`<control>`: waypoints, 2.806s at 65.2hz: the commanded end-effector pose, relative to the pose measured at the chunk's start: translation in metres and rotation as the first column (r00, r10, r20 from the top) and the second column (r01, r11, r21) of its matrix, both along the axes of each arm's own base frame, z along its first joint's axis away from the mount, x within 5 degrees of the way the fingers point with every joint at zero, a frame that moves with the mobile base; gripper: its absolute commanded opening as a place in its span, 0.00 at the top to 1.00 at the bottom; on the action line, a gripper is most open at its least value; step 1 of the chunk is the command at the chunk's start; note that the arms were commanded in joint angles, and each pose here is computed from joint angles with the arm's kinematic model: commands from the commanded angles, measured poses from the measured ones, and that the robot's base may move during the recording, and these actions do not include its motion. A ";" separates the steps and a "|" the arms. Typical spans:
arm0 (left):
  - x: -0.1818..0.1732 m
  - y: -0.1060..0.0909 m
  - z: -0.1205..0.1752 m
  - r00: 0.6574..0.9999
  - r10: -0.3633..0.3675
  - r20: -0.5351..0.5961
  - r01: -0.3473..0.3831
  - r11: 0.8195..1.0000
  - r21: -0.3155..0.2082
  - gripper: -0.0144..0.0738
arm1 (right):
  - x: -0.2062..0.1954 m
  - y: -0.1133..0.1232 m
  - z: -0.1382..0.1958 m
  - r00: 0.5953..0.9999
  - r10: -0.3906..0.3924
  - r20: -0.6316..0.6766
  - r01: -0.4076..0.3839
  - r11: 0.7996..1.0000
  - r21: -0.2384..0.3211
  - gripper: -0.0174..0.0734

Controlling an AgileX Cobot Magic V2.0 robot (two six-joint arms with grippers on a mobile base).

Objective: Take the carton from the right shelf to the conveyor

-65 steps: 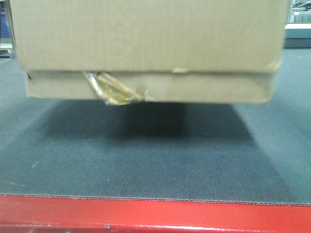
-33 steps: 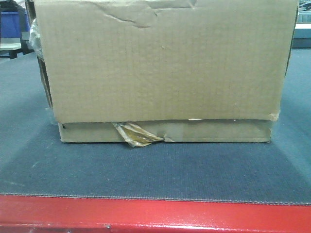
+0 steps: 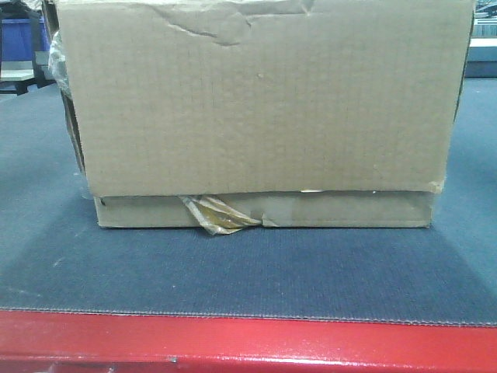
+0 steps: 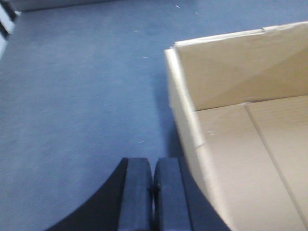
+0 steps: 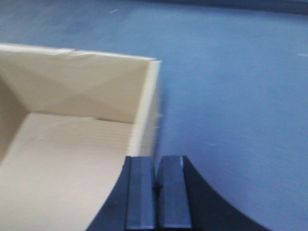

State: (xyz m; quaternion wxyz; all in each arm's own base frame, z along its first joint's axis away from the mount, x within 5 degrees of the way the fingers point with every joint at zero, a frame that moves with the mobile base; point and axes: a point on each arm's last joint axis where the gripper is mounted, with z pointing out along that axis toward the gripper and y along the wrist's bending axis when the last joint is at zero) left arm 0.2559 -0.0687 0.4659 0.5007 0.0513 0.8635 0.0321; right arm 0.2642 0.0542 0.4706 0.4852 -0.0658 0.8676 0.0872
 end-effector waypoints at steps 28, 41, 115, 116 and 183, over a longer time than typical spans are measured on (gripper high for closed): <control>-0.061 0.054 -0.133 0.989 0.049 -0.136 -0.049 0.999 0.005 0.82 | -0.077 -0.043 -0.102 0.988 -0.155 -0.011 0.154 0.988 -0.021 0.88; -0.104 0.057 -0.156 1.000 0.008 -0.002 -0.008 0.999 -0.032 0.82 | -0.118 -0.045 -0.140 0.986 -0.152 0.074 0.154 0.988 -0.025 0.88; -0.226 0.076 -0.148 0.874 0.025 0.485 0.029 0.994 -0.104 0.82 | -0.252 -0.051 -0.152 0.781 -0.158 0.605 0.141 0.987 0.075 0.88; -0.226 0.076 -0.148 0.874 0.025 0.485 0.029 0.994 -0.104 0.82 | -0.252 -0.051 -0.152 0.781 -0.158 0.605 0.141 0.987 0.075 0.88; -0.200 0.070 -0.256 0.840 0.084 0.536 -0.006 0.989 -0.145 0.82 | -0.252 -0.051 -0.152 0.781 -0.158 0.605 0.141 0.987 0.075 0.88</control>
